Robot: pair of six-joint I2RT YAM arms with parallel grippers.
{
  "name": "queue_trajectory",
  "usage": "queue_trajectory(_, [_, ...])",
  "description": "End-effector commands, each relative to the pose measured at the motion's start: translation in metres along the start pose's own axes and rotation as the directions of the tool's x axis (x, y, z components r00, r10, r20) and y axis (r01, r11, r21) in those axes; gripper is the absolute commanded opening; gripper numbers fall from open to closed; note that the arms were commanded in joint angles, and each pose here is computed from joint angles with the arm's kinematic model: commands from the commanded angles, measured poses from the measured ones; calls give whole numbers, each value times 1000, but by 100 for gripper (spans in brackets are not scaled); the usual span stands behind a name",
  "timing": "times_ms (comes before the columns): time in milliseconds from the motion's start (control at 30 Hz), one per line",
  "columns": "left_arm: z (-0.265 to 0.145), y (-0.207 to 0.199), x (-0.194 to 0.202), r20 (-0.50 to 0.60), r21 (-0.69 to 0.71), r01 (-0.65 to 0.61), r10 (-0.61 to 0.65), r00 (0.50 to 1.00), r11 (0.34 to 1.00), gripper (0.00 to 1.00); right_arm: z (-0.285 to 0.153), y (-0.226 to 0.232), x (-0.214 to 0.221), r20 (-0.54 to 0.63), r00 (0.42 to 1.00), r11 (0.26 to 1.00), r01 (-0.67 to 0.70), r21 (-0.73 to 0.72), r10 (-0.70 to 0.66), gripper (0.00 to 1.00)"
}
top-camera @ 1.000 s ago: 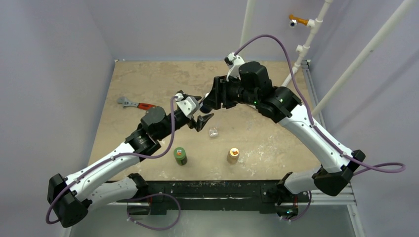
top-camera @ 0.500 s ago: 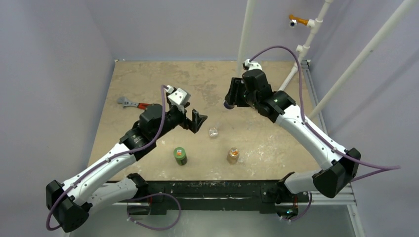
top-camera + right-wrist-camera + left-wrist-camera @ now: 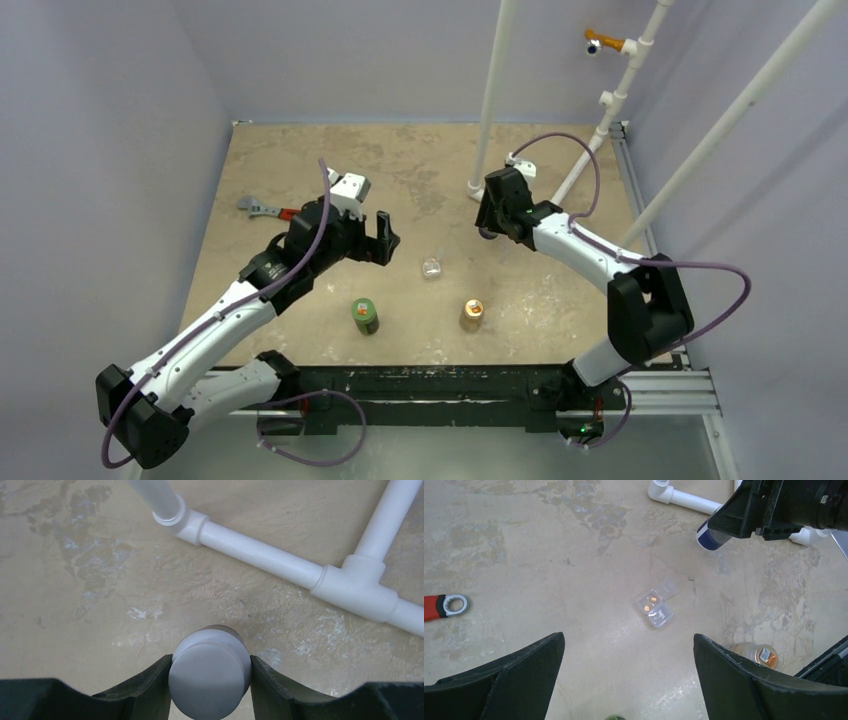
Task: Sort the pills into containers
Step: Place the pill bottle at the center of the board.
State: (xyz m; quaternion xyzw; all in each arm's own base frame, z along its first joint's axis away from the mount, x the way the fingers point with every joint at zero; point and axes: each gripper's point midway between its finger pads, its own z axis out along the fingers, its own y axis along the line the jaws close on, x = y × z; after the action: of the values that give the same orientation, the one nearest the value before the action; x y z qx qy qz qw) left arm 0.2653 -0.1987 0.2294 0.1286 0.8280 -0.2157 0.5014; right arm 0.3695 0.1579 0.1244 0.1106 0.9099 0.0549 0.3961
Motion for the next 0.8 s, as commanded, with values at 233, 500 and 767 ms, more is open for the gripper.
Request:
queue_trajectory(233, [6,-6,-15,-28,44,78,-77,997,996,100,46,-10,-5,65,996,996,-58,61,54,14])
queue_trajectory(500, [16,-8,-8,-65,60,100,-96,993,993,100,53,-14,-3,65,997,996,-36,79,31,51])
queue_trajectory(767, [28,-14,-7,-94,91,132,-123,988,987,100,38,-9,-12,60,998,998,-33,50,30,87])
